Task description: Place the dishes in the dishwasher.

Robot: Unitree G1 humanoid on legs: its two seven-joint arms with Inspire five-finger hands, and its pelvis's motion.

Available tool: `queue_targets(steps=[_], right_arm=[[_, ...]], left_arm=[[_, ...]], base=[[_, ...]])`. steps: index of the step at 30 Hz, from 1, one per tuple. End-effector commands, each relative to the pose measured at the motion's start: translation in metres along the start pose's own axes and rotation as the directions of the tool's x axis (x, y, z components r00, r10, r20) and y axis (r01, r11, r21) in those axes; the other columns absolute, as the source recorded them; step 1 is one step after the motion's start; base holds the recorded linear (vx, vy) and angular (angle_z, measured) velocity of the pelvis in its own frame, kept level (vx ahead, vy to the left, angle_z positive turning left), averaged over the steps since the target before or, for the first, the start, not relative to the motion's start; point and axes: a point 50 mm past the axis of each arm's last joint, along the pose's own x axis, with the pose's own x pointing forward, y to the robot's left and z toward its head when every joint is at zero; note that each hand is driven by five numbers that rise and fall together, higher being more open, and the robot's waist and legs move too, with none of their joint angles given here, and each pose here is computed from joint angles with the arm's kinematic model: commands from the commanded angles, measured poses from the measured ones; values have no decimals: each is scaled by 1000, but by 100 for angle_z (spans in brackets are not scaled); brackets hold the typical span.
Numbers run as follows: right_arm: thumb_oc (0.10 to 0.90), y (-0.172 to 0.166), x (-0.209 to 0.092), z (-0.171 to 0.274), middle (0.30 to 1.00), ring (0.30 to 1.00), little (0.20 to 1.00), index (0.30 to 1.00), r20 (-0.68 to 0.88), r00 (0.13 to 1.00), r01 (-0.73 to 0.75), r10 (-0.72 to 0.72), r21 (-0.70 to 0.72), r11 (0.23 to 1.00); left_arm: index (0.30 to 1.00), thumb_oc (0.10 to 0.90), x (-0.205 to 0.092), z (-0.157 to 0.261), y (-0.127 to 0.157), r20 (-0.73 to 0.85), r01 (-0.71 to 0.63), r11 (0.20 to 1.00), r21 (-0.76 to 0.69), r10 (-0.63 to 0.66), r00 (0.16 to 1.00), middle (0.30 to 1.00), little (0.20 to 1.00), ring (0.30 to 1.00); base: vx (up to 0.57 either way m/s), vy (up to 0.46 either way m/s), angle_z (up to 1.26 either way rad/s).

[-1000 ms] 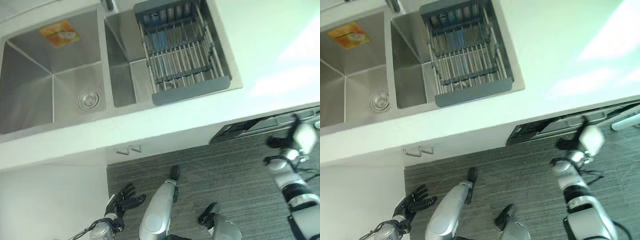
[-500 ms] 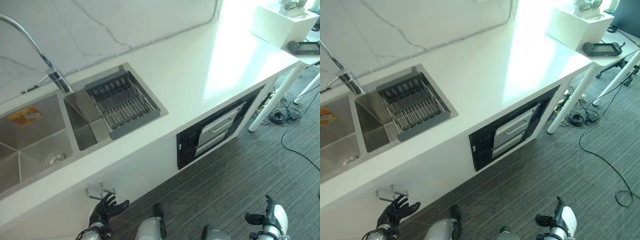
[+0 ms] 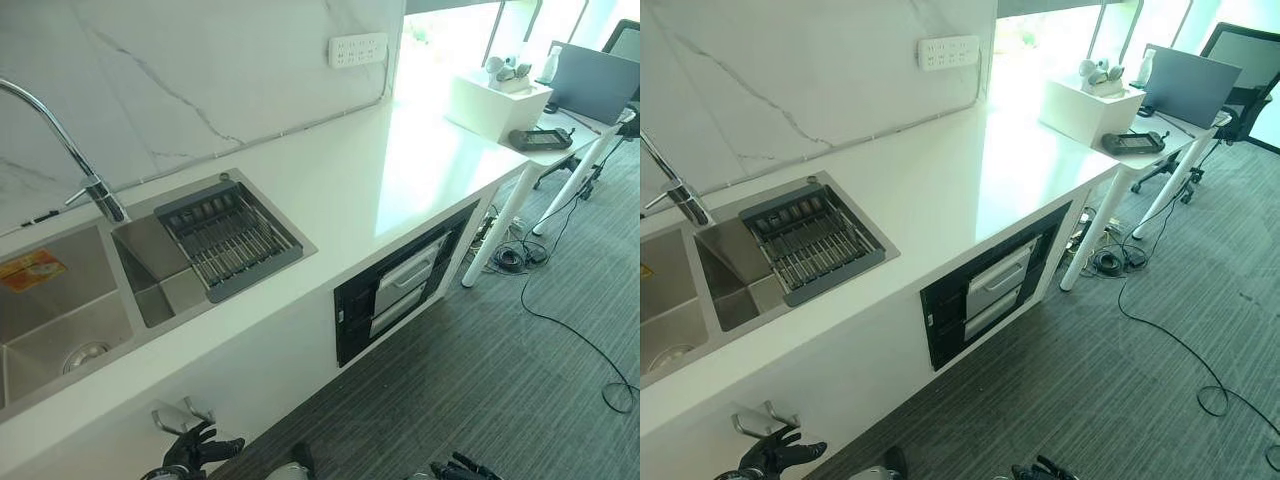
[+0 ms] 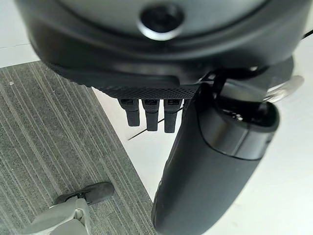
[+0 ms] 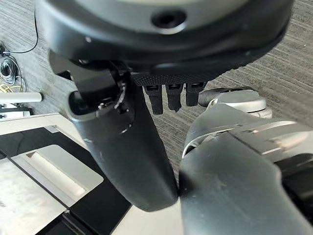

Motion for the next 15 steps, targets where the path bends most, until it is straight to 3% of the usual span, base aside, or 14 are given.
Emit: queue_targets(steps=[1,8,15], right_arm=[[800,2,6,43,900,900,900,900,118,993,-20,21,-14,1000],[800,7,7,50,900,900,900,900,139,990,-13,17,-31,999],[800,6,7,49,900,900,900,900,146,989,-1,5,-29,1000]], left_arm=[[900,800,4,4,-79,-37,296,947,126,-293,955,900,900,900],[900,800,1,-22,-80,-215,311,939,148,-277,937,900,900,900],[900,800,0,-27,-82,-266,322,935,148,-276,924,900,900,900]], base=[[-5,4,-10],[-1,-2,-2],[0,0,0]])
